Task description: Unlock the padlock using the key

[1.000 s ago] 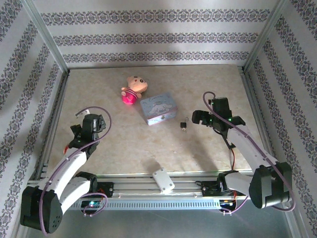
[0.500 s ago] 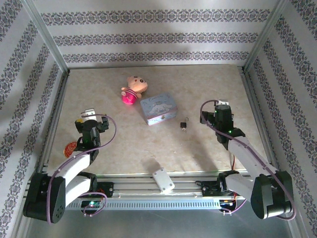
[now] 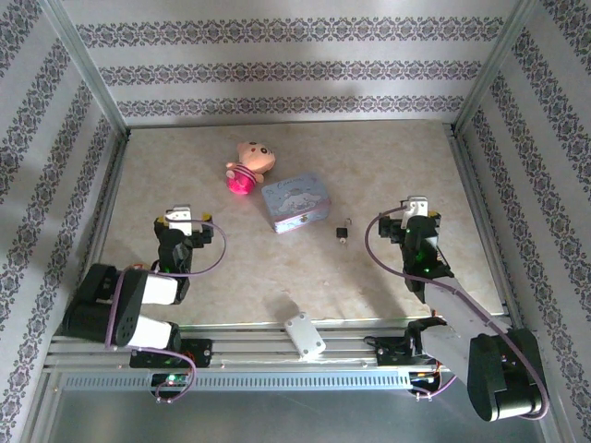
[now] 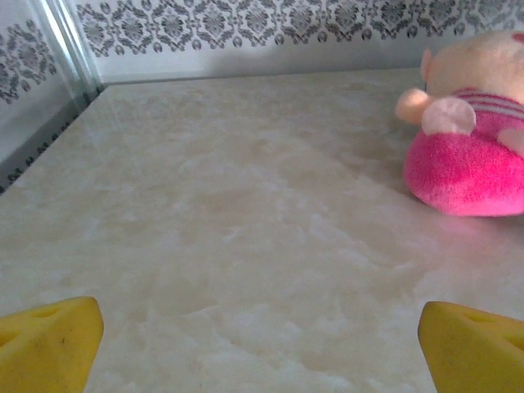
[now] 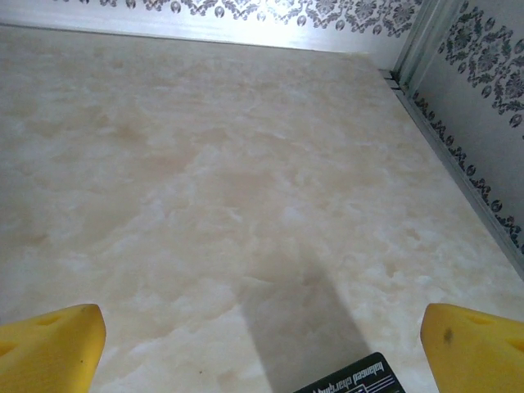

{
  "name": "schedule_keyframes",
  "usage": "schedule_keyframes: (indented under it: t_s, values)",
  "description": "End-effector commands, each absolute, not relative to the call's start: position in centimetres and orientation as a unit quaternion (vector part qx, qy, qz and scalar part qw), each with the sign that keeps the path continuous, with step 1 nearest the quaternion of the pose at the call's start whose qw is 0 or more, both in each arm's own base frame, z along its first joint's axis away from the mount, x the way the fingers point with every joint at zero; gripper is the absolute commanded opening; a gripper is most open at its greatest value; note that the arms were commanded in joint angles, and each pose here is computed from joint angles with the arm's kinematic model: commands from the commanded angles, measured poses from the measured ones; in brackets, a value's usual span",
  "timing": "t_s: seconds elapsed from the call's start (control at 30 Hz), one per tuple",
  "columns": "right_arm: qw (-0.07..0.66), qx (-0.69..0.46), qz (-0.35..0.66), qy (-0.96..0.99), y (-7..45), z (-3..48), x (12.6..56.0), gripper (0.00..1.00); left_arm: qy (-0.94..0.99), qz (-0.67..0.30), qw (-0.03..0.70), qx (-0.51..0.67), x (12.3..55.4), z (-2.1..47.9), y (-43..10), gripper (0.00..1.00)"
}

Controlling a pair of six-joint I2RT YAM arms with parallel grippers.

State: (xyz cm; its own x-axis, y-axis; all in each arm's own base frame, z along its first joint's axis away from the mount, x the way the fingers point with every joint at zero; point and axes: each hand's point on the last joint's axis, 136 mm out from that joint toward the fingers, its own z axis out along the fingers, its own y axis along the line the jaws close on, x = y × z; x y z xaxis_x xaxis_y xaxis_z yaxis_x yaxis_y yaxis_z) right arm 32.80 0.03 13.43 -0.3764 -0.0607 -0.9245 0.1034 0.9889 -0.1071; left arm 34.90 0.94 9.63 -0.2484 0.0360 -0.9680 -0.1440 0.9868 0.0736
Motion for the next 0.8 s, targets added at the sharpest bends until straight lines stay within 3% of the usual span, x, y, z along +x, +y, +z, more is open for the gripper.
schedule_keyframes:
  t_s: [0.0, 0.2, 0.4, 0.77]
  values:
    - [0.59, 0.012, -0.067, 0.804, -0.1, 14.6, 33.5, 0.98, 0.739, 0.059, 0.671, -0.008, 35.7, 12.0, 0.2, 0.99]
    - [0.598, 0.01, -0.053, 0.8, -0.1, 14.1, 34.1, 0.98, 0.761, 0.047, 0.647, 0.0, 37.3, 10.5, -0.1, 0.99]
    - [0.609, 0.012, -0.031, 0.792, 0.1, 13.5, 35.0, 0.98, 0.815, -0.048, 0.576, 0.036, 39.7, 8.8, -1.0, 0.99]
    - [0.633, 0.035, 0.008, 0.773, -0.7, 10.9, 37.5, 0.98, 0.803, -0.069, 0.591, 0.028, 39.5, 9.2, -0.4, 0.99]
